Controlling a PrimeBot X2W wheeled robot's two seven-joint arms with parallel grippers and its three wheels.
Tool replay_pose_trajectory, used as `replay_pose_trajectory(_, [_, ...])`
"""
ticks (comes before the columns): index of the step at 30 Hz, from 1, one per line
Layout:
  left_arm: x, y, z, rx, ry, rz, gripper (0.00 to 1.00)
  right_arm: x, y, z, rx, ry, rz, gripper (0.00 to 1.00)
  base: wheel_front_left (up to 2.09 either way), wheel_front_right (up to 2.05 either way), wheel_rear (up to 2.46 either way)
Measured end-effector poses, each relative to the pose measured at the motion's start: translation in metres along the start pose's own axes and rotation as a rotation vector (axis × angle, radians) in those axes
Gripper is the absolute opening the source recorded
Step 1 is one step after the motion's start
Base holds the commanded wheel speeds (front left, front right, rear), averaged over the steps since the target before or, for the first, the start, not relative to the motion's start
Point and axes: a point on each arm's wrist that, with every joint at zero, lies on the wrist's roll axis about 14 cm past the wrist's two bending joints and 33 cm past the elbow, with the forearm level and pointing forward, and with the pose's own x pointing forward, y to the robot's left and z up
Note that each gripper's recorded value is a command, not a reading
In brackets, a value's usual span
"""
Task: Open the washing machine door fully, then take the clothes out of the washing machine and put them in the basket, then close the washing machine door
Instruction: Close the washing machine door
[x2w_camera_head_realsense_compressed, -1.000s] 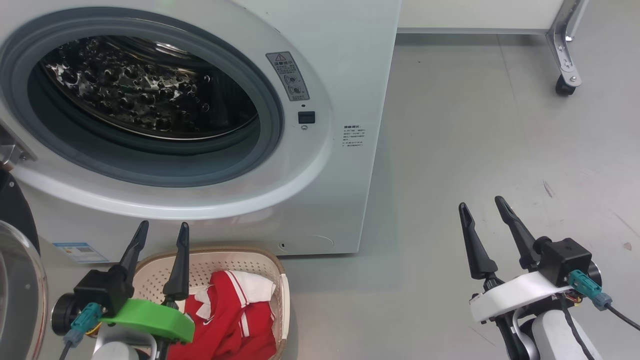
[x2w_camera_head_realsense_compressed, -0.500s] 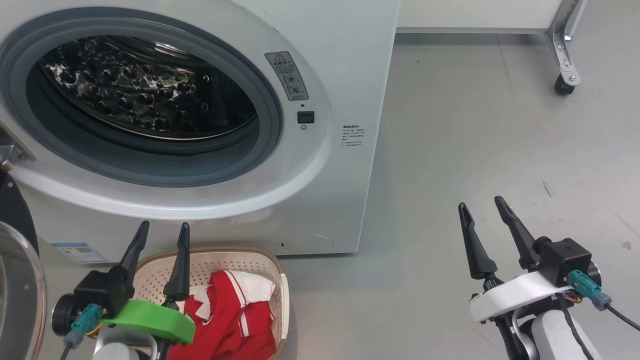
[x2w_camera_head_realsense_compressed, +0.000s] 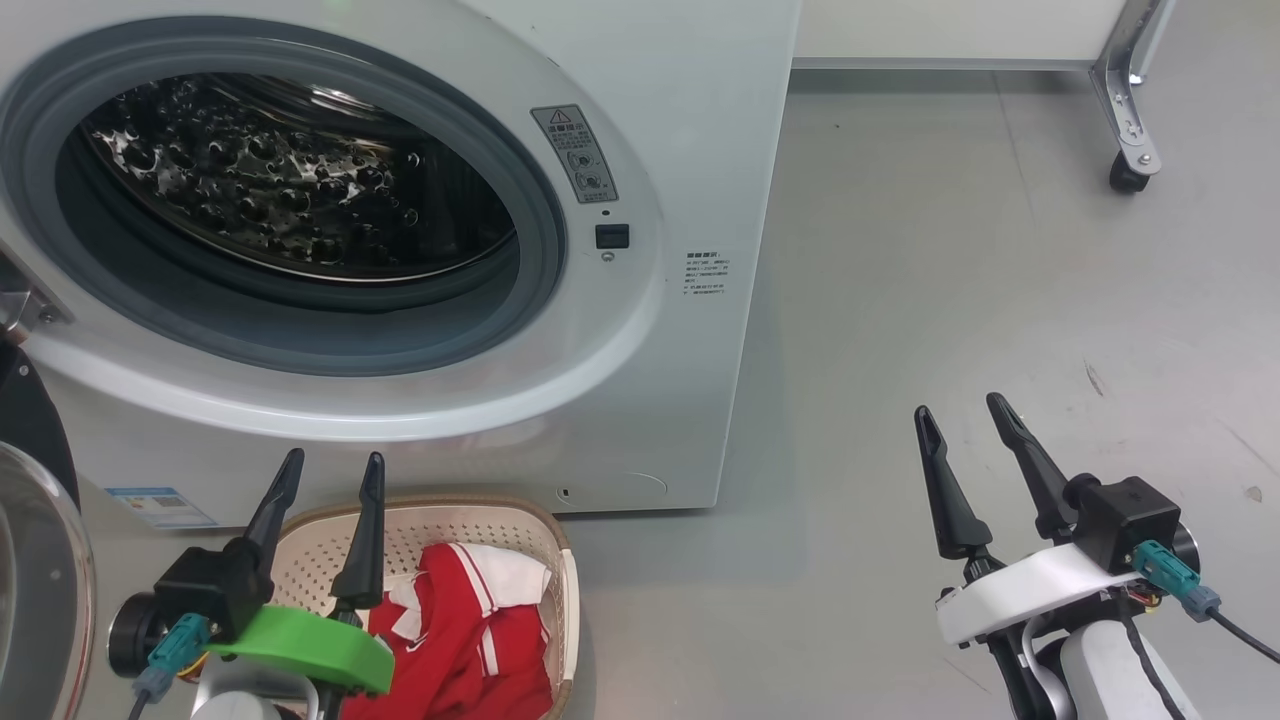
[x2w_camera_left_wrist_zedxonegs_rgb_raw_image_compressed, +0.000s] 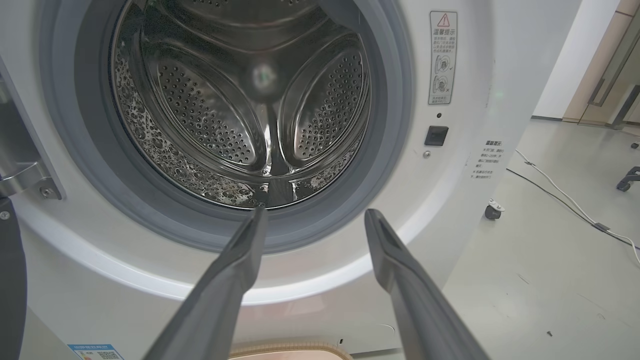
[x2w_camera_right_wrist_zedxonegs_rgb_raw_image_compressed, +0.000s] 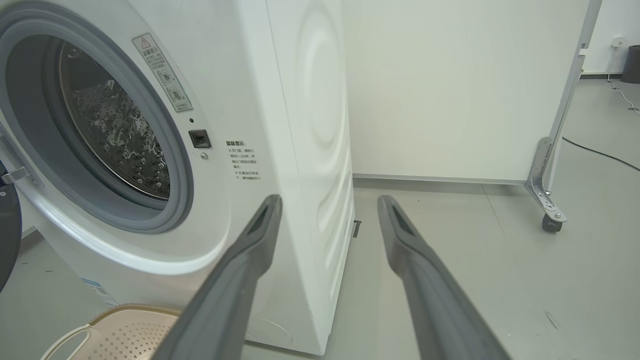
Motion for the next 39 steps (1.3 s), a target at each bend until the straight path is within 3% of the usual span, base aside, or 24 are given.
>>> replay_pose_trajectory(21, [-0.0008, -0.0030, -0.0012, -0.001, 0.004, -0.008, 1.00, -0.0027, 0.0013, -0.0001, 0.000, 0.001, 0.001, 1.00, -0.11, 0.11, 0.00])
replay_pose_trajectory(39, [-0.0021, -0.0036, -0.0009, 0.000, 0.003, -0.009, 1.00, -0.0029, 0.0058, -0.0033, 0.001, 0.011, 0.015, 1.00, -0.78, 0.78, 0.00])
